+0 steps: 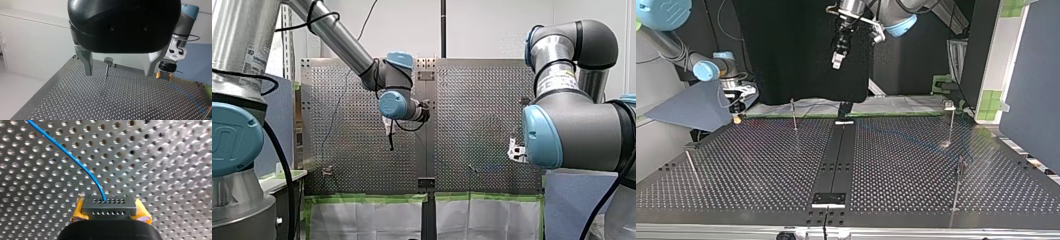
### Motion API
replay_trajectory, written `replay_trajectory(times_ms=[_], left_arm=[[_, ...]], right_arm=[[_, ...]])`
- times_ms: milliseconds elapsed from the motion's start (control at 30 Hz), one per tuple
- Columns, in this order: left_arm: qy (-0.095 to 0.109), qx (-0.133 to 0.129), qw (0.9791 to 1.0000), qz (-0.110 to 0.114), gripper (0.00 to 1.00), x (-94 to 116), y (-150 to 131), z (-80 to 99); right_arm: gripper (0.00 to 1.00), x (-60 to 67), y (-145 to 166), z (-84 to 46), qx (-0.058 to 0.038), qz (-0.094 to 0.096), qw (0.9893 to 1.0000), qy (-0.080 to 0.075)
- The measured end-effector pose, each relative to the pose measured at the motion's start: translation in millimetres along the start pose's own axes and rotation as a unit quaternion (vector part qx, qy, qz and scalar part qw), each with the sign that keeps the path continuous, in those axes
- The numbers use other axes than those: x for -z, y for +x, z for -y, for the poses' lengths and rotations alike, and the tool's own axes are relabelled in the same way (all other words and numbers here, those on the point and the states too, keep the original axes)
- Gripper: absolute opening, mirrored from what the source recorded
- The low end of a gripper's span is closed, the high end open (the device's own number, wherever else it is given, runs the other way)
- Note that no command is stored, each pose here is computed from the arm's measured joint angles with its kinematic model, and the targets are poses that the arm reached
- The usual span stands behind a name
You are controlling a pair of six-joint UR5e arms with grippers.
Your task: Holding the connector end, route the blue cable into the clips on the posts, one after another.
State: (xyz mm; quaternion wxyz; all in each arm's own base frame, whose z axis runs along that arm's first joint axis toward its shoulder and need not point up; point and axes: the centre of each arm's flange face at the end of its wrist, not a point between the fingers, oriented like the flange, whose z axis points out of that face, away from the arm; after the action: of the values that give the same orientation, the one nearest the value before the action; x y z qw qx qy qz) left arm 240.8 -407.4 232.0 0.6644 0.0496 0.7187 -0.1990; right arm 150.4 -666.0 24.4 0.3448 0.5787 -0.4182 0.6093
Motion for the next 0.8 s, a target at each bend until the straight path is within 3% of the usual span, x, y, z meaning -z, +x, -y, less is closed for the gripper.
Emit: replay_trajectory(times_ms=[267, 467, 800], left_arm=[[0.001, 0.022, 0.9994, 0.026, 1.00, 20.0, -12.1, -13.8], [0.000, 0.028, 0.9986, 0.044, 1.00, 36.1, -17.6, -22.1], [-0.007, 0.008, 0.9998, 0.019, 1.00, 53.0, 23.1, -39.1]], right_arm=[[0.00, -2.4, 39.0, 13.7, 0.0058, -0.001, 1.0000, 0.008], [0.00, -4.2, 67.1, 27.2, 0.0197, -0.008, 0.9996, 0.021], [0.00, 0.8, 108.7, 45.6, 0.0345, -0.030, 0.9985, 0.029]])
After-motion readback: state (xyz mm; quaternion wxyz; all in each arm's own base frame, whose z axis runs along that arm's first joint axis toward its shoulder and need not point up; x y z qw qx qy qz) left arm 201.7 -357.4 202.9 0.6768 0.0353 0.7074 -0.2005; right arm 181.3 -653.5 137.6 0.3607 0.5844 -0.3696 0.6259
